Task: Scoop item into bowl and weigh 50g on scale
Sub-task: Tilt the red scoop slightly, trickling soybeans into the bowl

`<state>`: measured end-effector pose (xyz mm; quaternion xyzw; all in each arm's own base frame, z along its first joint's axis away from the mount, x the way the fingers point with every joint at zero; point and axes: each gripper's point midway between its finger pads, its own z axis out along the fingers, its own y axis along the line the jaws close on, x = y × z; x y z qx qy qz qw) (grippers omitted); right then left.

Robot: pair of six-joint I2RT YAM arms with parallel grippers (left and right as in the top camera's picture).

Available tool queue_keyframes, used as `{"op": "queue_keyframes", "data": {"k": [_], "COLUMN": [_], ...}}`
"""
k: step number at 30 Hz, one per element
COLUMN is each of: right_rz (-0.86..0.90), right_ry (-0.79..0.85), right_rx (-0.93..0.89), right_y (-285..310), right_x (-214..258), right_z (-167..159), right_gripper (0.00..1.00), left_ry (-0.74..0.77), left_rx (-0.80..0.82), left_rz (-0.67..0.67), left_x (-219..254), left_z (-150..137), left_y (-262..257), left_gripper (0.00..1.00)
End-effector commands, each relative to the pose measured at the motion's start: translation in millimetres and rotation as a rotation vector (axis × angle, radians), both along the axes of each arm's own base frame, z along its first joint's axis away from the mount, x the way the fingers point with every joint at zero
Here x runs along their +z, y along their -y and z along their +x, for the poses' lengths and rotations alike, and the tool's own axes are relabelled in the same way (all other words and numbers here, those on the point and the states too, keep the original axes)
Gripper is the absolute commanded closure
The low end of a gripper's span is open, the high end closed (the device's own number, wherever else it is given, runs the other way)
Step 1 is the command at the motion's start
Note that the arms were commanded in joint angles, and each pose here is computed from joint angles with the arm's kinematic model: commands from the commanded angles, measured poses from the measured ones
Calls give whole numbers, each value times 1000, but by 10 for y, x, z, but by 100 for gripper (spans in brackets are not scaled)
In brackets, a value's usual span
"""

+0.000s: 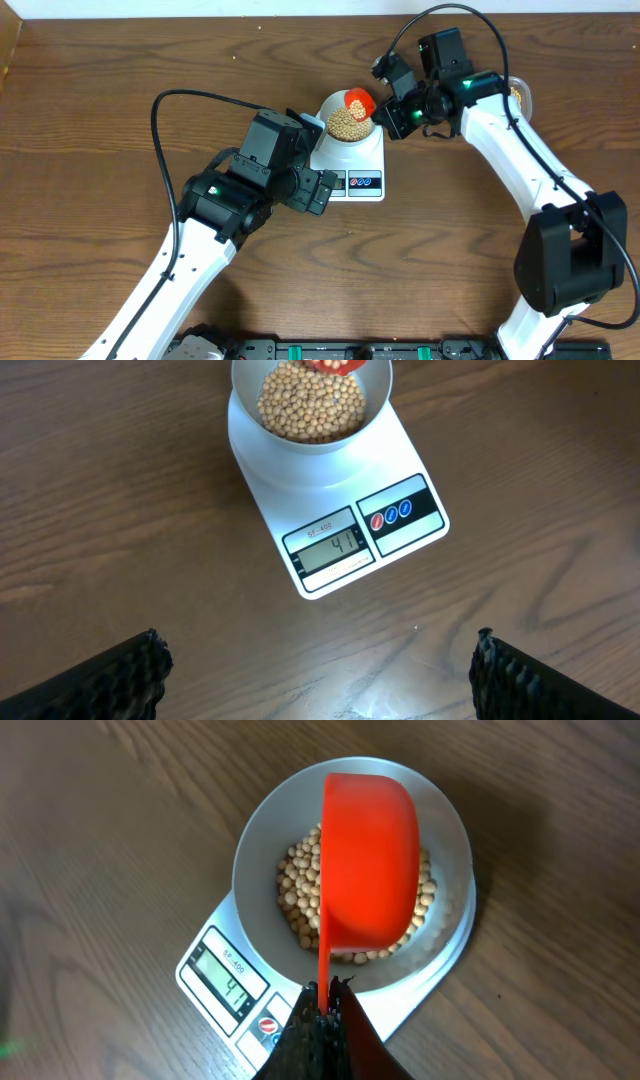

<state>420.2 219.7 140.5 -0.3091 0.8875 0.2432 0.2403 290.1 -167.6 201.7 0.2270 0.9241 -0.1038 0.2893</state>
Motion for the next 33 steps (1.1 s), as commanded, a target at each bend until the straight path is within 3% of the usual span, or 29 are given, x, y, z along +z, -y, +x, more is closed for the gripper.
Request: {"op": "queue_keyframes", "data": {"k": [1,16,33], "right_rz": [-22,-72,118], "right_ry": [79,98,10], "right_rx": [37,35,33], "right_y": [-73,-101,-67], "right_x": [182,146,295], "right_z": [19,16,-13], "right_gripper": [99,99,99], "left_ry": [-13,-13,-13], "left_rx": [-12,-12,-12], "left_rz": [11,11,11], "left_x": [-46,-46,-46], "left_z": [-11,-11,-11], "left_y": [-5,-5,-5], "left_gripper": [2,2,2]}}
